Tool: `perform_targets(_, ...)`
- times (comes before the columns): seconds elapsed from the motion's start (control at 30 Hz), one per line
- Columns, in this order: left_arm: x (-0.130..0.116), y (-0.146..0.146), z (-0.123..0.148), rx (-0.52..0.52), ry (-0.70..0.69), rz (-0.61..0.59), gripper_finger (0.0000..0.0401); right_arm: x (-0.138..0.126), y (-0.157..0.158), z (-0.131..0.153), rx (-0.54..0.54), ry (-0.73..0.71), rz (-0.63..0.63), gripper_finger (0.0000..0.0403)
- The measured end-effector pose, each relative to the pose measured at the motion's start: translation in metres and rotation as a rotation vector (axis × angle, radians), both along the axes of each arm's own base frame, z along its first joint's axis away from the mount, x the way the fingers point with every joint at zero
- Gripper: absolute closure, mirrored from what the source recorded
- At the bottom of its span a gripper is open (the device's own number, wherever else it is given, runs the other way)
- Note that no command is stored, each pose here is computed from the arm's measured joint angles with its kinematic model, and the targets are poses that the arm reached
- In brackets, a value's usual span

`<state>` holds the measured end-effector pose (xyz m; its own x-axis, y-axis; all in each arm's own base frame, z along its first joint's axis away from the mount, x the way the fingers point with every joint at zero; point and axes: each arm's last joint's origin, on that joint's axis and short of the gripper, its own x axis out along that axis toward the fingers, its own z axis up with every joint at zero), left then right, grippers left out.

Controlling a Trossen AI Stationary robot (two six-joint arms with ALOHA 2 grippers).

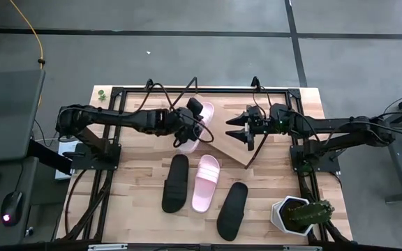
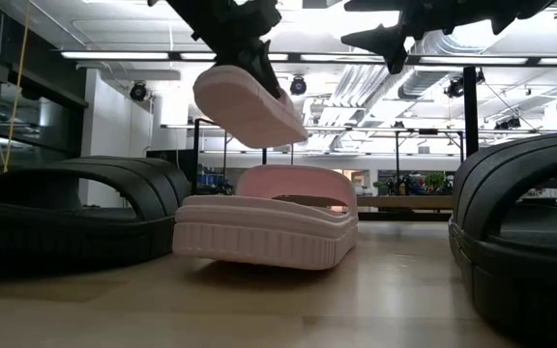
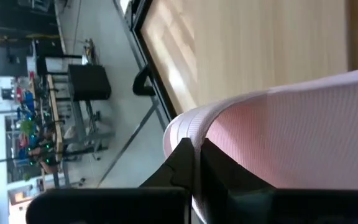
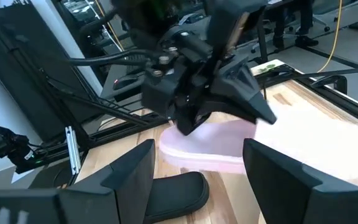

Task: Pick and place slides into the shelf
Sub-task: Put the left pink slipper on the shelf

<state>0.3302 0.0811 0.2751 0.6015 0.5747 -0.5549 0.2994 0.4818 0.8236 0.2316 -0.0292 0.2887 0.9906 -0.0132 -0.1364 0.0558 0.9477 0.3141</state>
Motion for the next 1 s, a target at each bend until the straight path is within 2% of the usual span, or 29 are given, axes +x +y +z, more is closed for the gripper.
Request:
perform_targets(0.2,-0.006,0.019,-0.001,0.025,0.046,0.025,0.0401,0.000,-0.001,0.000,0.000,-0.001,-0.006,0.0169)
perform_targets(0.5,-0.014,0.044,-0.002,-0.048,0.019,0.011,0.0401,-0.001,-0.010,0.000,-0.018,0.000,-0.036,0.0169)
perform_targets(0.67,-0.015,0.057,-0.003,-0.054,0.001,0.026,0.0401,-0.002,-0.014,0.000,-0.012,-0.004,-0.014,0.0169)
perform_targets(1.0,-0.007,0.084,-0.034,-0.050,0.079,0.035,0.0401,-0.008,-0.027,0.003,-0.030,-0.023,-0.003,0.0169)
